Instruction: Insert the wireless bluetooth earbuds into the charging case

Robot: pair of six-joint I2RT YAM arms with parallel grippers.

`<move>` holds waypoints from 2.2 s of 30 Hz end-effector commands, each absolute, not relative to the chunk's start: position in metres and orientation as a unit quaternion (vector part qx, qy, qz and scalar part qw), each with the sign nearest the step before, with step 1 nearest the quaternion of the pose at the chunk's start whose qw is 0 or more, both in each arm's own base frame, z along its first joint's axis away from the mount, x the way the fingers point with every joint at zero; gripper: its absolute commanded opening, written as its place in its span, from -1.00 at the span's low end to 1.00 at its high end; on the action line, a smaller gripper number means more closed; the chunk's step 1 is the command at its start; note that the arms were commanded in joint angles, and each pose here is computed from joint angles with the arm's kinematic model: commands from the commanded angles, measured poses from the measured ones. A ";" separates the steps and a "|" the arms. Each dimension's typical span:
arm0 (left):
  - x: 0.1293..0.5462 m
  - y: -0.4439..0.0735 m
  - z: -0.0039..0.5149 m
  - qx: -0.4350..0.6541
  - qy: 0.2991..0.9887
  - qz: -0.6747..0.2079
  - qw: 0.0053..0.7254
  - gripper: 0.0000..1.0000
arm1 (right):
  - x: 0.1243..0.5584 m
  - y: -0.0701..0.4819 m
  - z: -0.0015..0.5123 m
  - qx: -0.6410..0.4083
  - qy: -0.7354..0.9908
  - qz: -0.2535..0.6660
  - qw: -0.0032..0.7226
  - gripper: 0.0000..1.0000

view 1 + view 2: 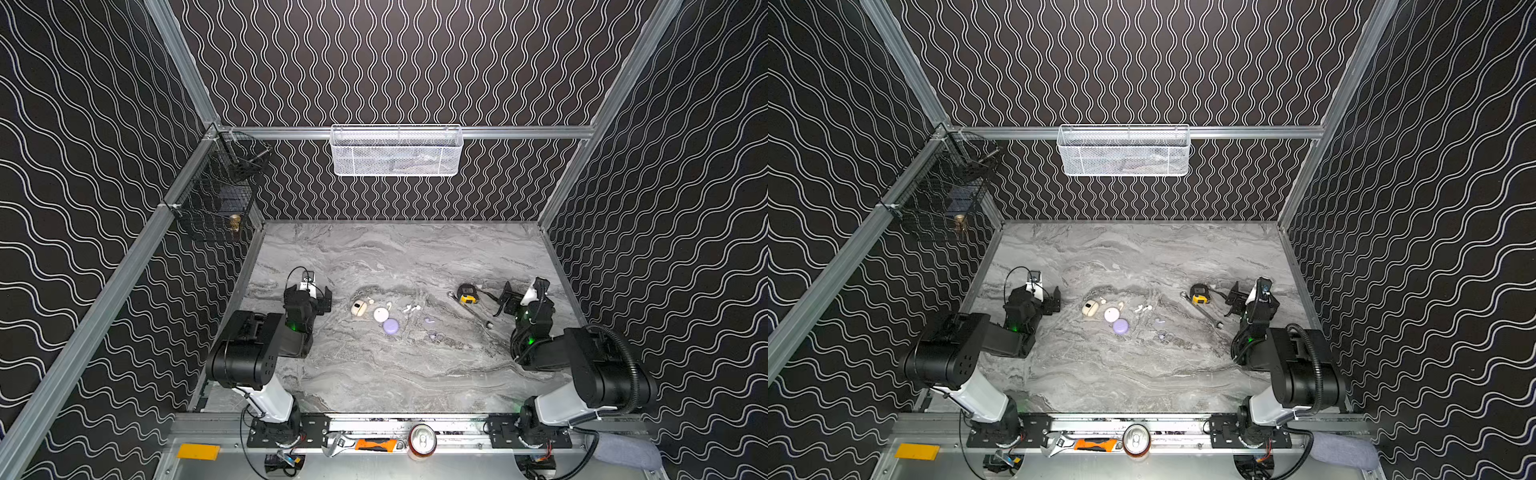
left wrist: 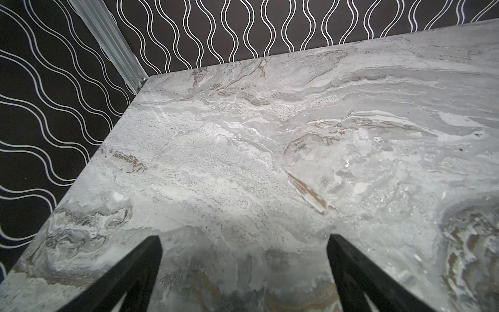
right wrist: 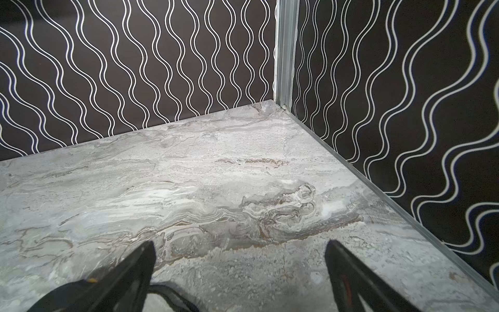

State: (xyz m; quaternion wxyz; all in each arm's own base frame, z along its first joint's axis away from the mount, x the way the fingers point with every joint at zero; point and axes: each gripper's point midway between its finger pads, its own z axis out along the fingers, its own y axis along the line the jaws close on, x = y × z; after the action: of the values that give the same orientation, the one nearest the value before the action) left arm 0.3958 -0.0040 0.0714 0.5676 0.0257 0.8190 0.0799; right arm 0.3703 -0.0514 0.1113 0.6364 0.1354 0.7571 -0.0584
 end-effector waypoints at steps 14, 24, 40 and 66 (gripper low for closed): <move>0.398 -0.003 0.077 0.019 0.813 0.079 0.576 0.98 | 0.372 -0.052 0.122 0.137 0.743 -0.057 0.652 1.00; 0.399 0.009 0.094 -0.017 0.831 0.099 0.546 0.98 | 0.360 -0.052 0.130 0.140 0.727 -0.058 0.670 1.00; 0.365 -0.009 0.209 -0.093 0.821 -0.029 0.563 0.98 | 0.385 -0.038 0.189 0.266 0.766 0.029 0.584 1.00; 0.320 -0.046 0.151 -0.256 0.830 -0.255 0.424 0.97 | 0.302 0.345 0.205 -0.166 0.861 0.258 0.405 0.87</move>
State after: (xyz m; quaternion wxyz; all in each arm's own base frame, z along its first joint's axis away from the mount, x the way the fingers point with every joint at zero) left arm 0.3013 -0.0364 0.1290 0.3853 -0.2875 0.8492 -0.2183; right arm 0.3037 0.3296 0.2197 0.4269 -0.1560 0.8408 0.2940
